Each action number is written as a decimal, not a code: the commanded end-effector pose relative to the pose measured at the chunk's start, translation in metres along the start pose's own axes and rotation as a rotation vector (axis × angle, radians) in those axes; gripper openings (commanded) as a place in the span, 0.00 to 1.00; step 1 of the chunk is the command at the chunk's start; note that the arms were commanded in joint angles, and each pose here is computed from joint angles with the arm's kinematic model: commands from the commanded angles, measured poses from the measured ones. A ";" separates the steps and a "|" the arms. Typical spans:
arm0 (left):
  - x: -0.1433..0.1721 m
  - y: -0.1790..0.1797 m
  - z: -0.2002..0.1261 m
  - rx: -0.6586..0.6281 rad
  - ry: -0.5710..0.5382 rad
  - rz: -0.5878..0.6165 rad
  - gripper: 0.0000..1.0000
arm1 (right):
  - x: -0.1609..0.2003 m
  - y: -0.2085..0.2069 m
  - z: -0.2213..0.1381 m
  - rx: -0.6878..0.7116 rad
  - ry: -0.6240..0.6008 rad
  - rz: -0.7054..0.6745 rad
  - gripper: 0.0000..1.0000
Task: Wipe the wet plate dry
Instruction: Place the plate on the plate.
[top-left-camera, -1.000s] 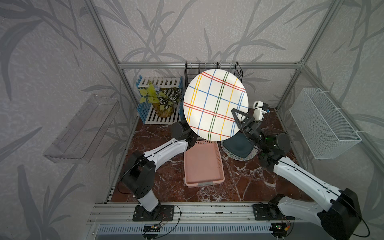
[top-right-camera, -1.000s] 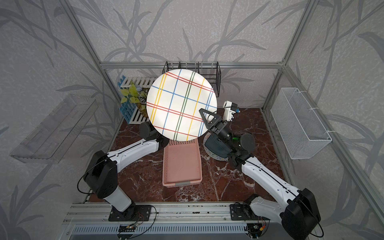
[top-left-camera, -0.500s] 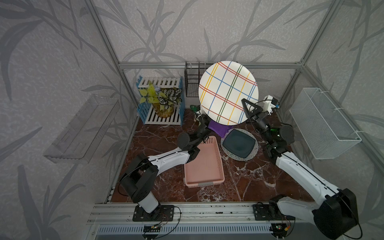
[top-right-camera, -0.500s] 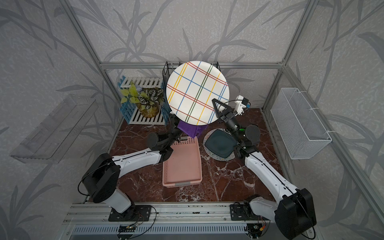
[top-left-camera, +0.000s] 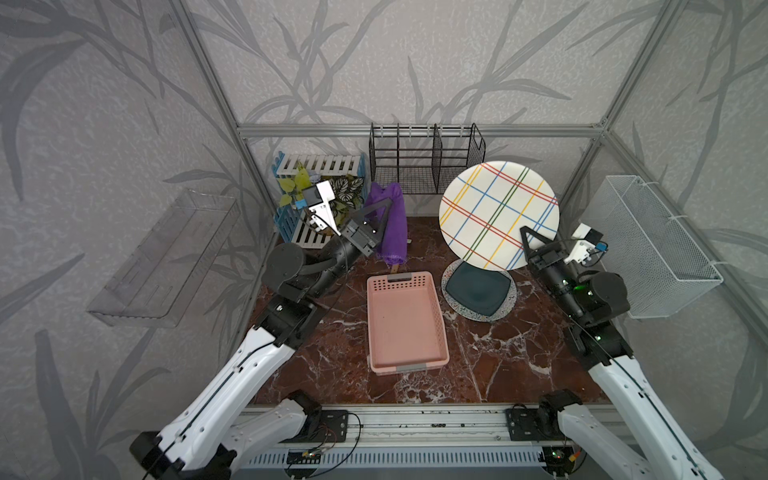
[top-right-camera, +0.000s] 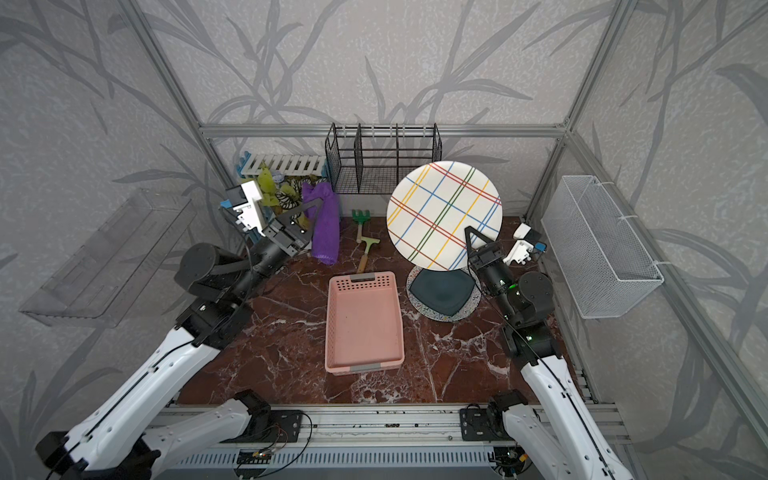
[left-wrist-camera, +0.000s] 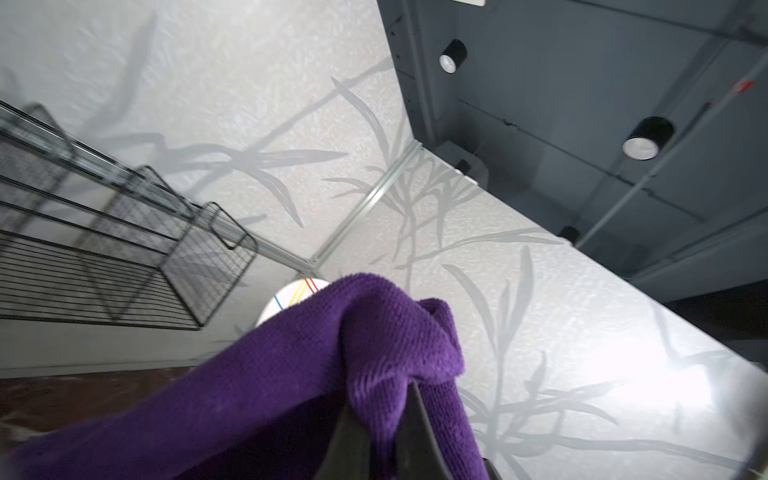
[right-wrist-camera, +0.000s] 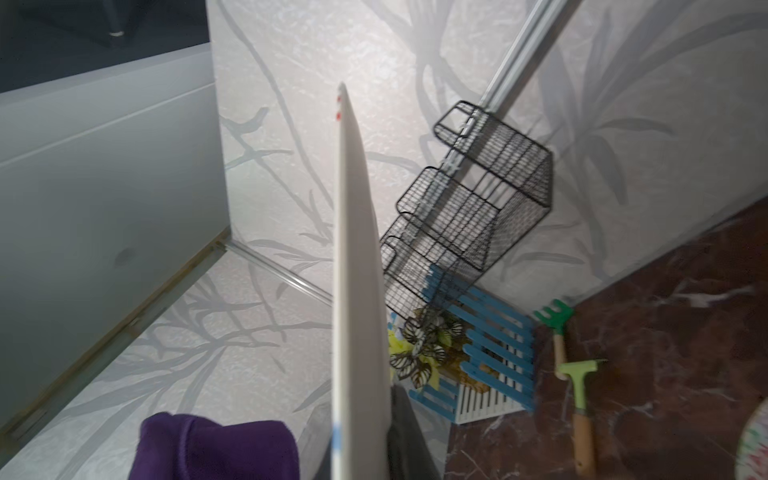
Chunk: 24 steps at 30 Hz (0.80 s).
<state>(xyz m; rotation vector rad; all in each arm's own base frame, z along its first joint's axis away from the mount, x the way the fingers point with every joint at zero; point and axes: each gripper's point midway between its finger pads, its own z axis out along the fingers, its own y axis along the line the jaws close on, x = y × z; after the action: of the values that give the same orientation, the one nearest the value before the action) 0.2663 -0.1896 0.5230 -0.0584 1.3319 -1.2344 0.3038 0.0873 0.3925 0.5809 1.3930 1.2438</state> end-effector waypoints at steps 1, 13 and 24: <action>0.031 0.103 -0.030 -0.485 0.135 0.279 0.00 | -0.015 -0.048 -0.012 0.178 -0.084 0.004 0.00; 0.044 0.235 -0.085 -1.002 0.262 0.382 0.00 | -0.006 -0.145 -0.030 0.442 -0.037 0.074 0.00; 0.049 0.243 -0.088 -0.948 0.263 0.307 0.00 | 0.039 -0.214 -0.022 0.519 0.139 0.097 0.00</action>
<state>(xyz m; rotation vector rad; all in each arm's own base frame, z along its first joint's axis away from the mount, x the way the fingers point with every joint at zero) 0.3449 -0.0666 0.2918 -0.3658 2.0100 -0.2330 0.3258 0.0371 0.1609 1.0558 1.8966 0.9366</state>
